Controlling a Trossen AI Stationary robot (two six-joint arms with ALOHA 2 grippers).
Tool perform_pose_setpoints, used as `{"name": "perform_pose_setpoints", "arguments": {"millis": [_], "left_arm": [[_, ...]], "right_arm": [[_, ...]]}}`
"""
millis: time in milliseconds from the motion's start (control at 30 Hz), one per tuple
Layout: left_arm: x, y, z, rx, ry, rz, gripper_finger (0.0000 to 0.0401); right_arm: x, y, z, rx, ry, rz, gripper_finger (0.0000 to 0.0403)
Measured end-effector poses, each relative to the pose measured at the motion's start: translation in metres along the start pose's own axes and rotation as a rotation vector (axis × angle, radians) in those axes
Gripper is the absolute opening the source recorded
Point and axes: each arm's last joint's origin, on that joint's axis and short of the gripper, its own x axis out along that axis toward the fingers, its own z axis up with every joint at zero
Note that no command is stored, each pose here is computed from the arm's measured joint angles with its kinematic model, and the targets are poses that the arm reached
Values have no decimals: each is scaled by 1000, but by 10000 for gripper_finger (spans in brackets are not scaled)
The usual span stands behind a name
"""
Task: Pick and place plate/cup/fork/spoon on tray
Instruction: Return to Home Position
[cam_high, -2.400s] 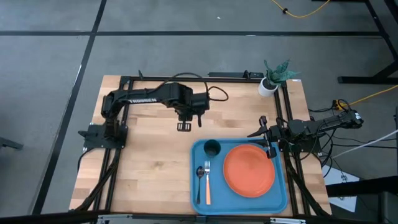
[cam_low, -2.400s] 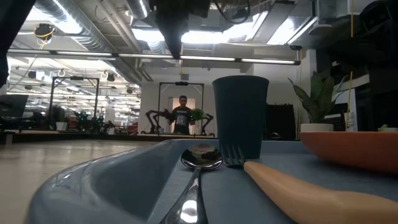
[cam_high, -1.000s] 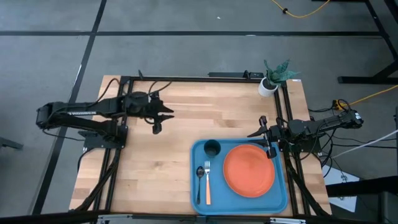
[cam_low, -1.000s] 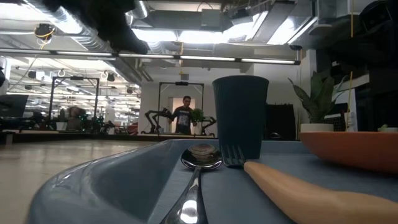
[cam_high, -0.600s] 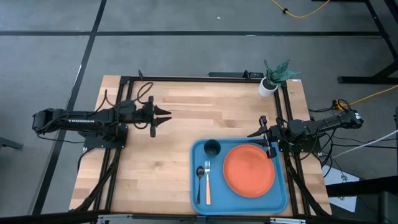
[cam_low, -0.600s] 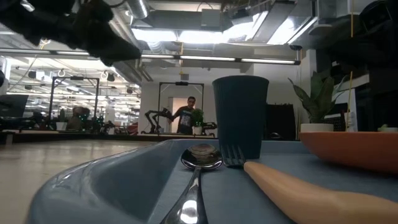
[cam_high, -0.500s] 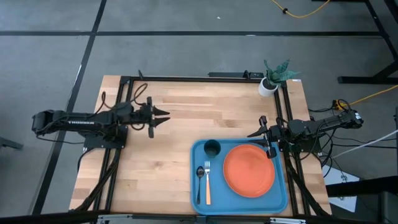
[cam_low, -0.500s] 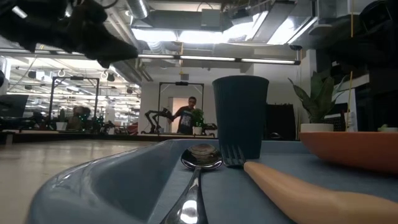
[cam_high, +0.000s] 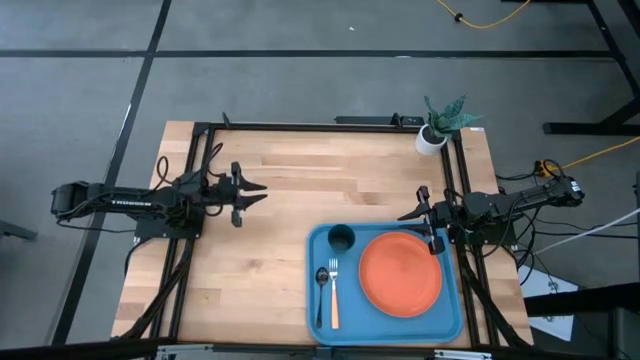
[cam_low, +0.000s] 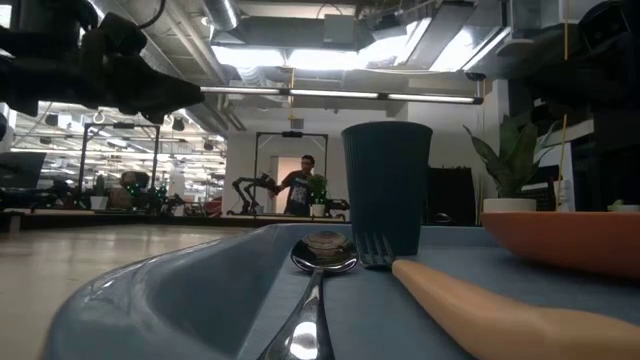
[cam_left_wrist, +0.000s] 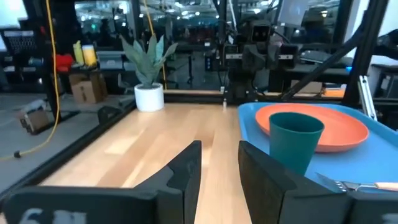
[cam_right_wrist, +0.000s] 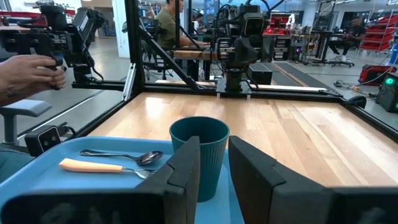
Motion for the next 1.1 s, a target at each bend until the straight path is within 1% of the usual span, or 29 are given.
{"name": "perform_pose_setpoints", "arguments": {"millis": [100, 267, 767, 1033, 1100], "left_arm": [[0, 0, 0, 43, 4, -15, 99], [0, -1, -3, 162, 27, -31, 99], [0, -1, -3, 166, 34, -32, 99], [-7, -1, -11, 160, 134, -41, 99], [-10, -1, -8, 161, 104, -39, 99]], "right_arm": [[0, 0, 0, -1, 0, 0, 90], [0, 0, 0, -1, 0, 0, 90], [0, 0, 0, -1, 0, 0, 90], [0, 0, 0, -1, 0, 0, 90], [0, 0, 0, -1, 0, 0, 90]]}}
